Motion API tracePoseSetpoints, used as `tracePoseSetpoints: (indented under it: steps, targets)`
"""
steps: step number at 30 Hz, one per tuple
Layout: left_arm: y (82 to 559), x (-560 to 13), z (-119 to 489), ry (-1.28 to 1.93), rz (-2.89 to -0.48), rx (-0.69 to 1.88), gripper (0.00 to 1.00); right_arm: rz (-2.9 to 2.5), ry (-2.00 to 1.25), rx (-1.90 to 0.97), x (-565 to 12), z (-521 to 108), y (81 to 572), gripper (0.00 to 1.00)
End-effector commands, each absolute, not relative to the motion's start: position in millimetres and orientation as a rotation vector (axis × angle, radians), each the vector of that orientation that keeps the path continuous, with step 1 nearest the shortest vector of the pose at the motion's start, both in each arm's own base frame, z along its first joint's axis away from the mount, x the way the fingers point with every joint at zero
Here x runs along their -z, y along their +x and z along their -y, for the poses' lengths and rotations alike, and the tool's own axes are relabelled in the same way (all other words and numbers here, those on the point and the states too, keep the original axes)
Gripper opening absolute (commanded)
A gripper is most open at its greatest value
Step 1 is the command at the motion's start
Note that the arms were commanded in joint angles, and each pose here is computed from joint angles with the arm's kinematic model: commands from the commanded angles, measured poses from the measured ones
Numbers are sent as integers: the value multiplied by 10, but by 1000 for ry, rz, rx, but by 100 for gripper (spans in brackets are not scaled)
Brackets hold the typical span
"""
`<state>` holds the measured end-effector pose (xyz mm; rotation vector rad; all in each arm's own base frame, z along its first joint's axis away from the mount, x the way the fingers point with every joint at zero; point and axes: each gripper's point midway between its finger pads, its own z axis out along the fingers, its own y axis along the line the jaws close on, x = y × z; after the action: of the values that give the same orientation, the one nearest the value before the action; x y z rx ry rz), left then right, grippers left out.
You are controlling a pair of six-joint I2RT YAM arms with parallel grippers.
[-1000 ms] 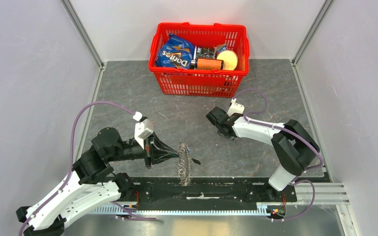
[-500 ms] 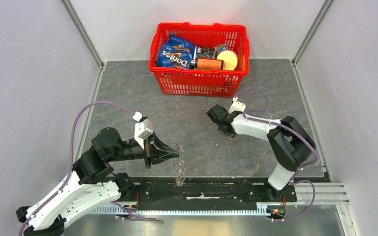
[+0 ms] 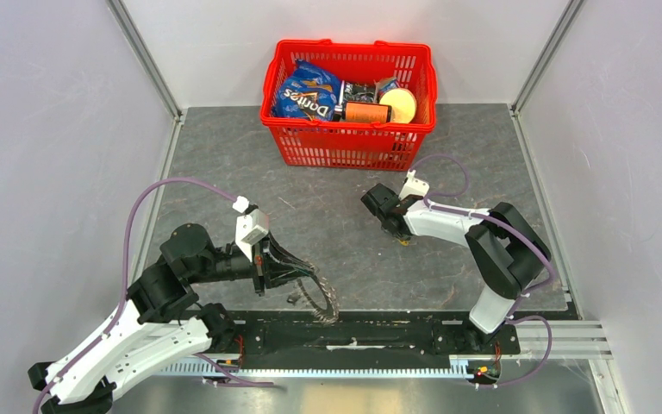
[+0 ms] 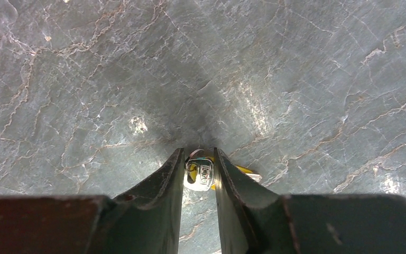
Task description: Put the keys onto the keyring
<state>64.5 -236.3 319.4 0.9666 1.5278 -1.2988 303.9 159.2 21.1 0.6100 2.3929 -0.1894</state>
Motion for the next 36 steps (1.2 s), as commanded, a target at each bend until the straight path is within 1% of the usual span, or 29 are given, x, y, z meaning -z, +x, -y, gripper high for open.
tracePoseSetpoints:
  steps: [1, 12, 13, 17, 19, 29, 36]
  targets:
    - [613, -3326, 2349, 995, -1442, 1292, 2, -2318, 655, 170, -347, -1610, 3187, 32]
    - [612, -3325, 2347, 995, -1442, 1291, 2, -2316, 647, 169, -386, -1610, 3190, 19]
    - [611, -3326, 2346, 995, -1441, 1291, 2, -2316, 645, 167, -392, -1612, 3189, 17]
    - [611, -3321, 2346, 995, -1442, 1290, 2, -2316, 646, 162, -409, -1611, 3181, 4]
    - [614, -3323, 2344, 993, -1442, 1288, 2, -2316, 649, 154, -423, -1613, 3180, 0]
    - [628, -3298, 2351, 992, -1453, 1286, 2, -2292, 650, 82, -642, -1628, 3157, 0]
    - [638, -3301, 2362, 989, -1454, 1288, 2, -2245, 602, -80, -1128, -1631, 3056, 0]
